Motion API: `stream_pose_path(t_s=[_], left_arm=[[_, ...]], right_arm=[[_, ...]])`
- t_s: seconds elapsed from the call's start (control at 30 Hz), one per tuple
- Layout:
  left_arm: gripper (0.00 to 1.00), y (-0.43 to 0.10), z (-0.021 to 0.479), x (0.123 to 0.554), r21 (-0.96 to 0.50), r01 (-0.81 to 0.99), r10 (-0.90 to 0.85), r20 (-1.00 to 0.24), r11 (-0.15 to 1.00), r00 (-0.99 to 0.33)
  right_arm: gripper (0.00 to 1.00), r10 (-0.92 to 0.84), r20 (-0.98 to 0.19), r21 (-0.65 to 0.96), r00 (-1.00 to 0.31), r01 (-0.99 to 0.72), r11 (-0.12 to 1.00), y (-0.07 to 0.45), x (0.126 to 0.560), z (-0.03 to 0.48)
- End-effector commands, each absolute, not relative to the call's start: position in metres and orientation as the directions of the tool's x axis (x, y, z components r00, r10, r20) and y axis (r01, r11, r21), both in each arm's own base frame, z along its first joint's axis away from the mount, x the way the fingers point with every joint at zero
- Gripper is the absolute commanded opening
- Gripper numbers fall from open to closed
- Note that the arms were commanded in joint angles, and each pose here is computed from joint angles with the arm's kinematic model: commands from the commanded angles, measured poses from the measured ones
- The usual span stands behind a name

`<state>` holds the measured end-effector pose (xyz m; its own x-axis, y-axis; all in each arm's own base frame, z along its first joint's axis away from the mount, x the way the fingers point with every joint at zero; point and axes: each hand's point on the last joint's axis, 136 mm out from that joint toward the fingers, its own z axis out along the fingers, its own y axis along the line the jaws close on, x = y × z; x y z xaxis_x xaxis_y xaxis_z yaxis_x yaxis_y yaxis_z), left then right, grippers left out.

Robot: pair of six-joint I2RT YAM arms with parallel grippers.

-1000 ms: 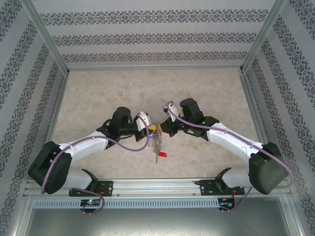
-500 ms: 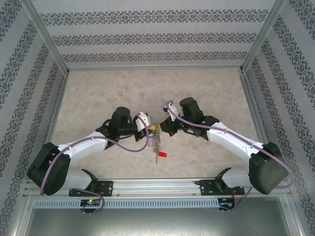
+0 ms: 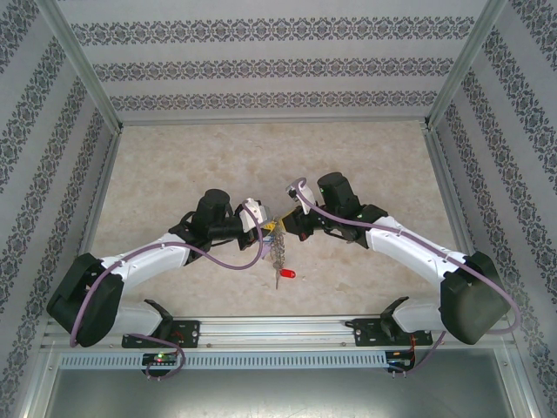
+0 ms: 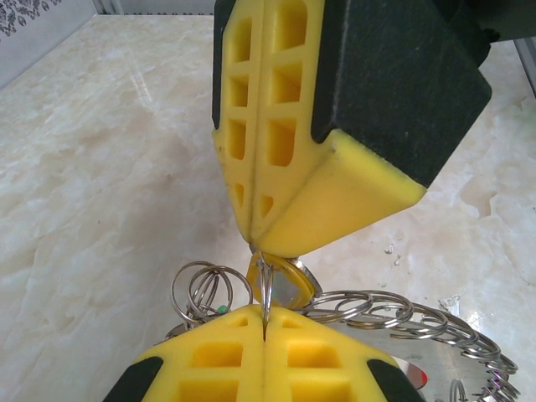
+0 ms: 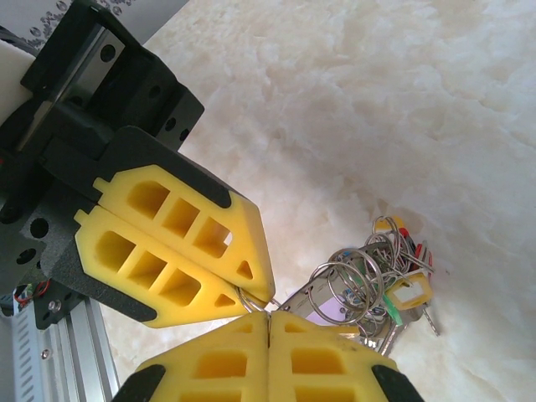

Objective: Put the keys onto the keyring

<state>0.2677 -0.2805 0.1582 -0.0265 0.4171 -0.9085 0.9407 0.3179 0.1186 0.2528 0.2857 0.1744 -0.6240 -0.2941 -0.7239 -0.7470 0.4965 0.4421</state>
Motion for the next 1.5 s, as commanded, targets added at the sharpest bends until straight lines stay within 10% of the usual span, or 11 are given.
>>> stream_pose_path(t_s=[0.0,1.47], left_arm=[[0.0,-0.286,0.182,0.273,0.146,0.932,0.378,-0.926,0.331,0.011],[0.0,-0.289,0.184,0.267,0.145,0.94,0.327,-0.944,0.31,0.038]], right_arm=[[0.0,-0.267,-0.755,0.442,-0.598,-0.766,0.466,0.292,0.255,0.199],[0.0,-0.09,-0.618,0.679,-0.781,-0.588,0.44,0.275,0.278,0.207]])
